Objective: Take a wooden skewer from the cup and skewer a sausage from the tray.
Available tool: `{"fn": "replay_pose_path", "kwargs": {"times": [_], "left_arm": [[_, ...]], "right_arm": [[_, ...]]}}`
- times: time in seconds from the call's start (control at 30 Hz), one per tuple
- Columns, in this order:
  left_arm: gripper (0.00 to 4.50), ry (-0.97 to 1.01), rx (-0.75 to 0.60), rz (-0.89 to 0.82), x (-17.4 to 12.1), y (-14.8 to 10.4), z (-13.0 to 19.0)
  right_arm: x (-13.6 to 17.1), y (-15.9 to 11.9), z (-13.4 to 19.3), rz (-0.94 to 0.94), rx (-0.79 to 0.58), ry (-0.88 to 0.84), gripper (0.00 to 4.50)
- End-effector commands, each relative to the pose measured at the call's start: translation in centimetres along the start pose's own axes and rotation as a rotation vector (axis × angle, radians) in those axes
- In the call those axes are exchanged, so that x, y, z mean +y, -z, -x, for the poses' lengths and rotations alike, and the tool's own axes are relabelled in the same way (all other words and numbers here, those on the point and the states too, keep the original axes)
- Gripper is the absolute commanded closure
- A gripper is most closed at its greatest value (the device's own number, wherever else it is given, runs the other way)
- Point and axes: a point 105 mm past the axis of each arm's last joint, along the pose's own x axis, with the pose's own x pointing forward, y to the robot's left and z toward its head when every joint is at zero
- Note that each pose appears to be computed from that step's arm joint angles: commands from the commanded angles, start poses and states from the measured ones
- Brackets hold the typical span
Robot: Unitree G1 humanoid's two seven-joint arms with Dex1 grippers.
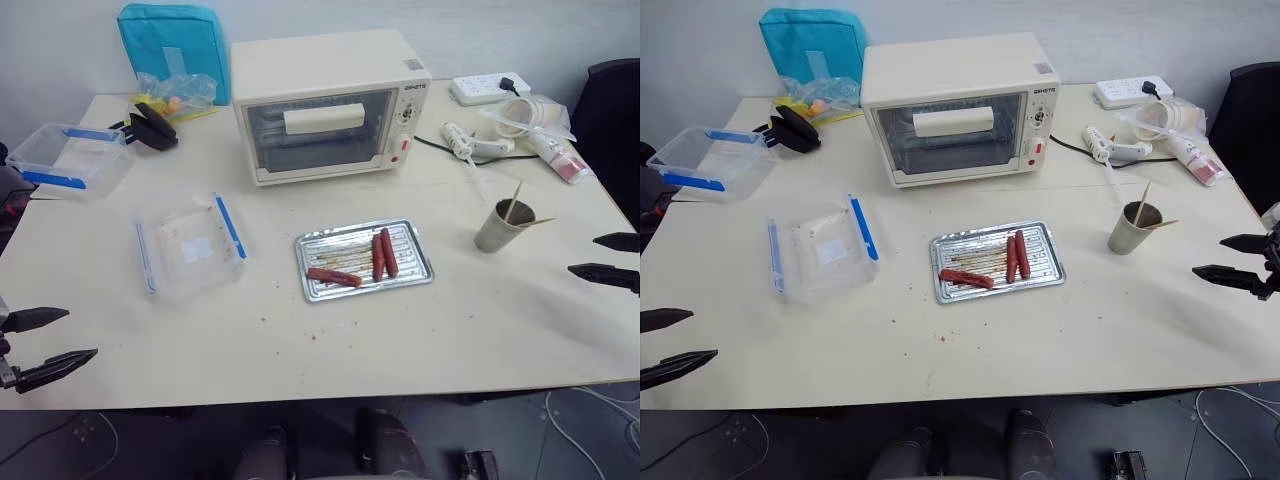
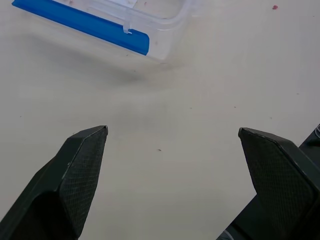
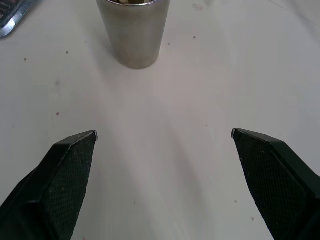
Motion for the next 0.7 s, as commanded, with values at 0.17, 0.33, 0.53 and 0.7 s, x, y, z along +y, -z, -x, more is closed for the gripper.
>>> {"fn": "replay_pose_path", "kwargs": {"times": [0.17, 0.33, 0.53, 0.7], "left_arm": [[0.06, -0.034, -0.016, -0.005, -0.2, -0.3, 0.4], [0.06, -0.036, -0.037, 0.003, -0.1, -0.6, 0.3], [0.06, -0.029, -0.055, 0.004, -0.1, -1.2, -0.2], [0.06, -0.013, -0.073, 0.024, 0.2, -1.6, -0.3]], "right_arm": [[-0.6, -0.9, 0.5, 0.025, -0.037, 0.037, 0.00], [-0.7, -0.7, 0.2, 0.023, -0.038, 0.049, 0.00], [-0.9, -0.1, 0.1, 0.028, -0.047, 0.093, 0.00], [-0.8, 0.1, 0.3, -0.015, -0.062, 0.088, 0.00]]}}
